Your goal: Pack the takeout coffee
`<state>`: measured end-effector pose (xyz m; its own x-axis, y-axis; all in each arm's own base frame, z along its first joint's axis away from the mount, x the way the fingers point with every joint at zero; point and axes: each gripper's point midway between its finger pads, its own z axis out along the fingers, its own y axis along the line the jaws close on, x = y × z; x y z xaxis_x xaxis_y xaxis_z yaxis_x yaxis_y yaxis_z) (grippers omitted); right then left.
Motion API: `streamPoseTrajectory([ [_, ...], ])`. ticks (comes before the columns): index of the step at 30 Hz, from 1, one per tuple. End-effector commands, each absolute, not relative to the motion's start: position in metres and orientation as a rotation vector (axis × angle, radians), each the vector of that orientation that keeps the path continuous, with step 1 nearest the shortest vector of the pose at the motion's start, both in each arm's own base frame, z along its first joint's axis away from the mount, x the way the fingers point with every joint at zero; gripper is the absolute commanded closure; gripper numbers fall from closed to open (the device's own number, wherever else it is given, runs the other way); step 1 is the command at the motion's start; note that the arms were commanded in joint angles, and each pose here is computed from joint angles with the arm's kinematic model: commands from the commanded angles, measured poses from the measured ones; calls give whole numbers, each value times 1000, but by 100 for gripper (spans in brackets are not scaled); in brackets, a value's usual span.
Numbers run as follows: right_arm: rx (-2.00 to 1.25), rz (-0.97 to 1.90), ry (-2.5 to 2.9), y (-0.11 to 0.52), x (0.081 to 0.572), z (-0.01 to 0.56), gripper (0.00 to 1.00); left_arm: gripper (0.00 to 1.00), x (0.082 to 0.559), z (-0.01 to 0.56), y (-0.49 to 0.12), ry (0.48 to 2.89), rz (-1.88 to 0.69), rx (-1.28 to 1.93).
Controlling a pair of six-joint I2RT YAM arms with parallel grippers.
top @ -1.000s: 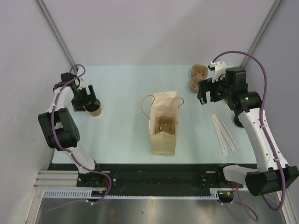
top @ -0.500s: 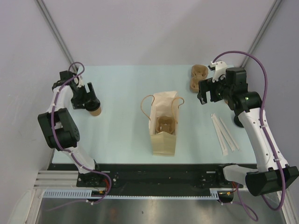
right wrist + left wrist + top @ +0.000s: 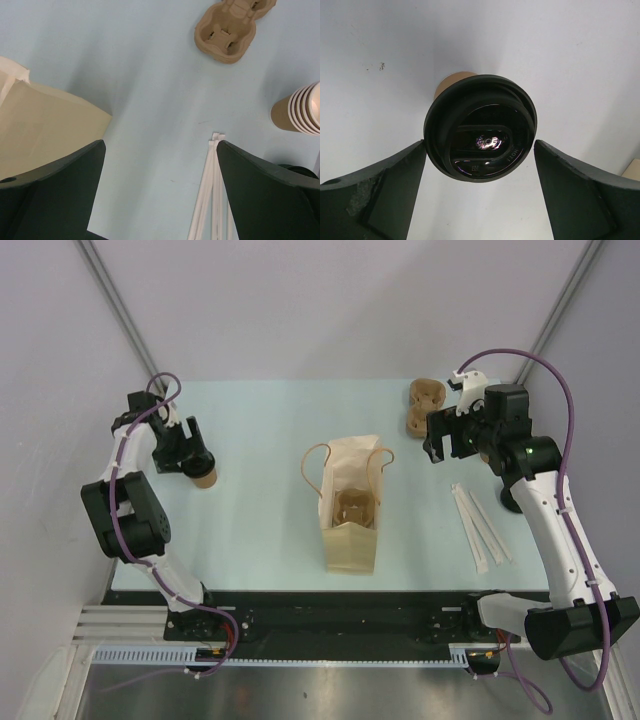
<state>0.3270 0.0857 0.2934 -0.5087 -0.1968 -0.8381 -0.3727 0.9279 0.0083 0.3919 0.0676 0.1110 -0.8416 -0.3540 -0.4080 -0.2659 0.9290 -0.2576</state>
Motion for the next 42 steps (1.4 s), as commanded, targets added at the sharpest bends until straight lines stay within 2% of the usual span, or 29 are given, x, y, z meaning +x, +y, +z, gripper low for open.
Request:
streamPoseTrajectory([
  [1, -390, 244, 2074, 86, 326, 310, 0, 6, 400, 115, 68, 2598, -261, -418],
  [10, -388, 245, 2074, 86, 327, 309, 0, 3, 398, 111, 67, 2606, -263, -399],
  [26, -381, 262, 2074, 88, 330, 309, 0, 7, 403, 106, 68, 2610, -250, -377],
  [32, -383, 269, 2070, 90, 330, 309, 0, 23, 402, 114, 66, 2597, -267, -349],
  [35, -391, 275, 2064, 91, 330, 310, 0, 34, 400, 121, 64, 2598, -271, -309],
  [36, -397, 282, 2058, 92, 330, 312, 0, 43, 400, 125, 64, 2592, -272, -293],
  [38, -432, 275, 2027, 93, 331, 318, 0, 53, 399, 134, 63, 2589, -268, -269],
  [42, -495, 262, 1935, 97, 345, 348, 0, 61, 396, 167, 50, 2525, -336, -107],
])
